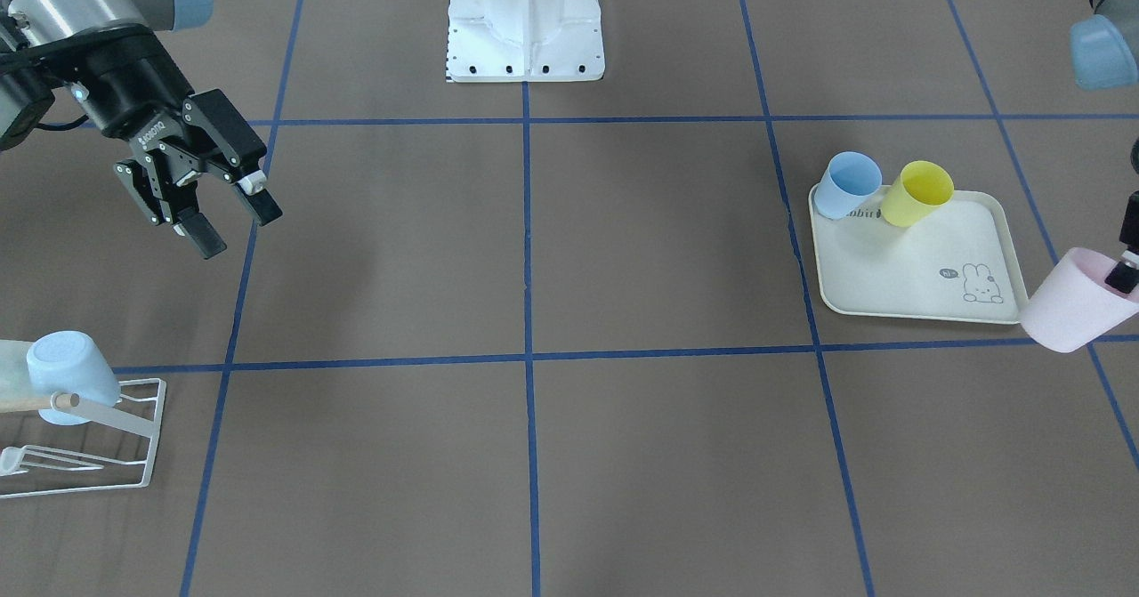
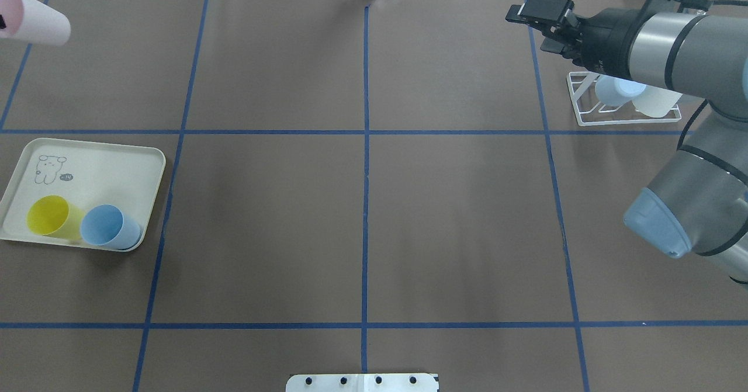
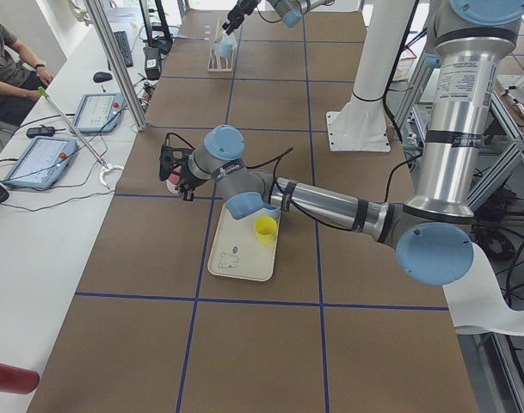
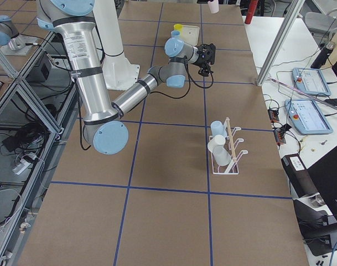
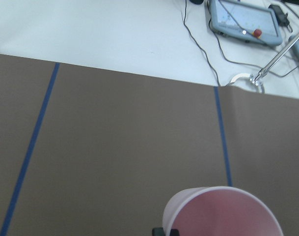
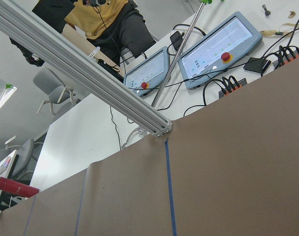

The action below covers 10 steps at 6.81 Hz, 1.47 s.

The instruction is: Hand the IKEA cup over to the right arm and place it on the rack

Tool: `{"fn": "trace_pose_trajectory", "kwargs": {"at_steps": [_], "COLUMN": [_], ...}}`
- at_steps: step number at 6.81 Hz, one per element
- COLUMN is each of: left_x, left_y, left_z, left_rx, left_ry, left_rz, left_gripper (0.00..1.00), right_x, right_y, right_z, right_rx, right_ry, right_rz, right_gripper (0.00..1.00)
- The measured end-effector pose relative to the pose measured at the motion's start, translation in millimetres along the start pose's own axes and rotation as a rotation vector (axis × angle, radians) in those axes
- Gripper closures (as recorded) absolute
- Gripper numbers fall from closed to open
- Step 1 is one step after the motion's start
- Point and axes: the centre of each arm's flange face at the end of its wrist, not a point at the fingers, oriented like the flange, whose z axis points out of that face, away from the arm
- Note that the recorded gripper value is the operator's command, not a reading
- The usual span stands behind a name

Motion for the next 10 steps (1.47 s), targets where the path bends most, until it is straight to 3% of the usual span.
{"fn": "trace_pose_trajectory", "kwargs": {"at_steps": [4,8,10], "left_x": [105.9,205.1,238.0], "left_y": [60.2,143.5,162.1], "left_z": [46.5,103.0,121.1], "left_rx": [-0.039,-0.109,-0.173], "left_ry": [0.300,0.644,0.803], "left_rz": [-0.412,-0.891,-1.099], "left_gripper": [1.00,1.00,1.00], "right_x": [-65.7,-135.5,-151.3], "right_y": [31.3,81.5,97.3], "right_z": [15.5,42.9,47.3], "right_rx": [-0.038,0.021,0.029], "right_ry": [-0.113,-0.224,-0.270], "right_rz": [0.203,0.295,0.321], "right_gripper": [0.00,0.00,0.00]}}
